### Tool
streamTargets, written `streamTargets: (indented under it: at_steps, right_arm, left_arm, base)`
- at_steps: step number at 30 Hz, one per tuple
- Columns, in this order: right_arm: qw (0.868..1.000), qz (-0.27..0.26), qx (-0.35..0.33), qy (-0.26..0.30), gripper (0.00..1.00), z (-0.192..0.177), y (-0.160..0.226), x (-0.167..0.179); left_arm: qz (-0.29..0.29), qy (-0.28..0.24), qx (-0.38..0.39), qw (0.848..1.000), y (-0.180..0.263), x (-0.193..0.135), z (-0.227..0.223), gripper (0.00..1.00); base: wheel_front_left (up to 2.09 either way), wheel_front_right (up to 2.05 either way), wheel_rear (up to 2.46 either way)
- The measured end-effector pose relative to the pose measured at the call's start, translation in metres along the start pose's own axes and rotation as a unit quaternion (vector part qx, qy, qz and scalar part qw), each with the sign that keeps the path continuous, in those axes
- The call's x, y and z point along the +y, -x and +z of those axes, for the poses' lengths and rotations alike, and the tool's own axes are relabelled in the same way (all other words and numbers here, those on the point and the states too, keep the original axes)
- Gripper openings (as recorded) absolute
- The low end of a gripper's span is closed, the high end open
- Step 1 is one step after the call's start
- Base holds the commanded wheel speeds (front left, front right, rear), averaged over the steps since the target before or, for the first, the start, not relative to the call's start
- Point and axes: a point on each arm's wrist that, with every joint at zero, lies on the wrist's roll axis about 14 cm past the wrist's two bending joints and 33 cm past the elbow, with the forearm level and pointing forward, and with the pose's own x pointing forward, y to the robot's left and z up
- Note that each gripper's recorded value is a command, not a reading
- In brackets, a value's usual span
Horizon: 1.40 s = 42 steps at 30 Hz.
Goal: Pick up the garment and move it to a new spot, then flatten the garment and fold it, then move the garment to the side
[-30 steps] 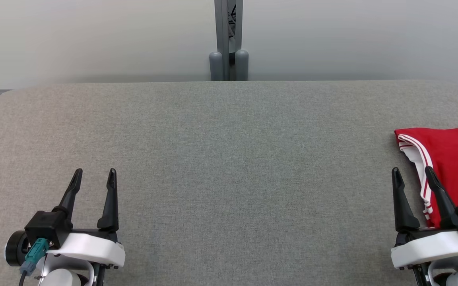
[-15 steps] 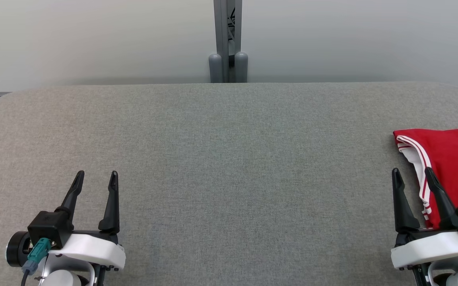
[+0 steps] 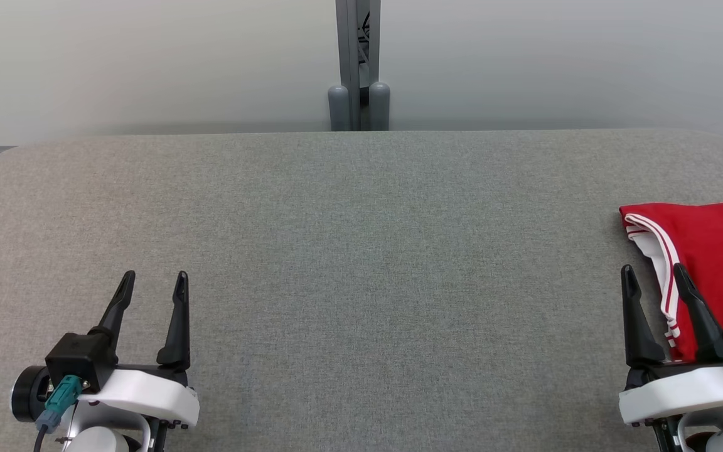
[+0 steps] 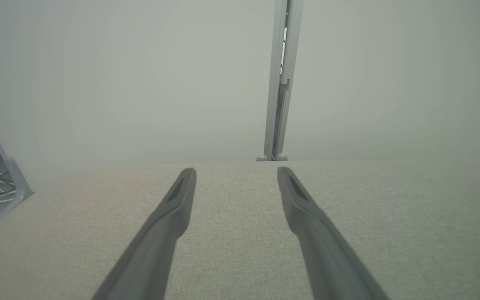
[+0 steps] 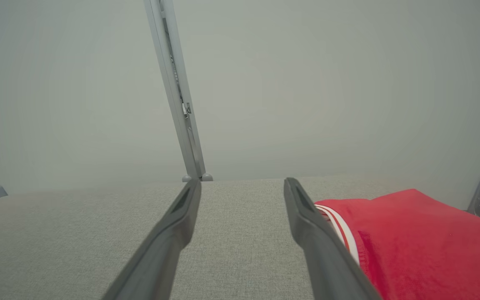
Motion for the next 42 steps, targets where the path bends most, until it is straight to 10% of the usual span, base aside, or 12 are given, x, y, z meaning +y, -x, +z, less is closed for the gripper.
streamTargets:
  at_steps: [5,6,42]
  right_arm:
    - [1.0,-0.003,-0.001,-0.002,1.0,0.0,0.001,-0.002]
    - [1.0,-0.003,0.0,-0.003,0.0,-0.001,0.001,-0.002]
    - [0.953,-0.113,0.101,-0.262,0.0,-0.035,0.0,-0.069]
  left_arm:
    - [-0.002,-0.001,0.002,1.0,0.001,-0.001,-0.001,1.0]
    - [-0.002,-0.001,0.004,1.0,0.001,-0.001,-0.002,0.0]
    - [0.018,0.29,0.035,0.956,0.005,-0.023,-0.022,0.0]
  base:
    - [0.0,0.0,0.0]
    - [0.0,0.0,0.0]
    - [0.0,0.0,0.0]
